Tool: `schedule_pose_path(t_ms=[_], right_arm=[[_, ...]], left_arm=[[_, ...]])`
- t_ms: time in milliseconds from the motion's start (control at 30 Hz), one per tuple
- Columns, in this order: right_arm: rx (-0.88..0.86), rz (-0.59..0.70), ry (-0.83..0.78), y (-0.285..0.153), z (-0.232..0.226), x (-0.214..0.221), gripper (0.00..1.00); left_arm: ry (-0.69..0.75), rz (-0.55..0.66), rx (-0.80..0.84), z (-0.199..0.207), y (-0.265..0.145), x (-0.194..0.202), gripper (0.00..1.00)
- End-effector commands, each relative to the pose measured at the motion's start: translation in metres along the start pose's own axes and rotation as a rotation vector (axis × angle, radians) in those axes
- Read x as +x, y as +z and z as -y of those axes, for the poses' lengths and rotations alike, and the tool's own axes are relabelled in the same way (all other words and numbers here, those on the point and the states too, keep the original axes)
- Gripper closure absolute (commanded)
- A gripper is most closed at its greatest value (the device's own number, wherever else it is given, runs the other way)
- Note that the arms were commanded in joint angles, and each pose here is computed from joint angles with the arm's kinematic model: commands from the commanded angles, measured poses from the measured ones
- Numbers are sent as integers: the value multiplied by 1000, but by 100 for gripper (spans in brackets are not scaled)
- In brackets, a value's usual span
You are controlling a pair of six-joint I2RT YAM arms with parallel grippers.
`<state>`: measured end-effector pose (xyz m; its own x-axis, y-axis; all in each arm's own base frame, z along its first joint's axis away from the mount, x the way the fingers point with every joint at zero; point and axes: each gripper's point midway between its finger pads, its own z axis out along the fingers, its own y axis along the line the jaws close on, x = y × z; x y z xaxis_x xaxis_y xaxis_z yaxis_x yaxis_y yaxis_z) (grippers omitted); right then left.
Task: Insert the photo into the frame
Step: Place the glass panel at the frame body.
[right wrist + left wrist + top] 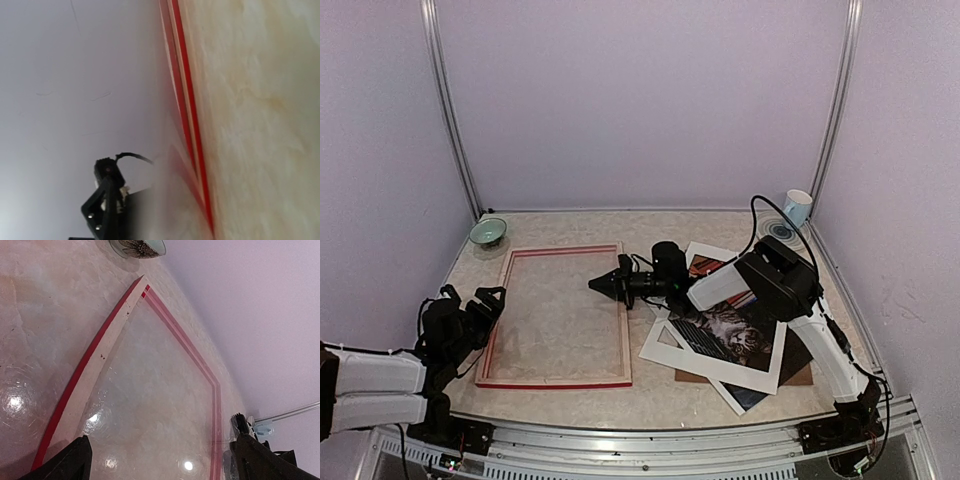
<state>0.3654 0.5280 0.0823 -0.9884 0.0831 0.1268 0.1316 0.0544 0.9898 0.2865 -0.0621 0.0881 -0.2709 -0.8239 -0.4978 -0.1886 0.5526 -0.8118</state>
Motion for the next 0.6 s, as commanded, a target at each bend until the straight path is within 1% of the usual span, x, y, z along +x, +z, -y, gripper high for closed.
schedule_pose_path(t_ms=[0,400,567], right_arm=[[-26,-28,80,3,8,13,99],[-105,-21,91,-1,-20,10,99],[-74,-9,72,-2,-19,8,99]], left_arm=[[22,-47,-89,-47,-15,23,1],[23,-54,-92,-49,-16,25,1],[20,-47,-88,-49,-17,24,1]])
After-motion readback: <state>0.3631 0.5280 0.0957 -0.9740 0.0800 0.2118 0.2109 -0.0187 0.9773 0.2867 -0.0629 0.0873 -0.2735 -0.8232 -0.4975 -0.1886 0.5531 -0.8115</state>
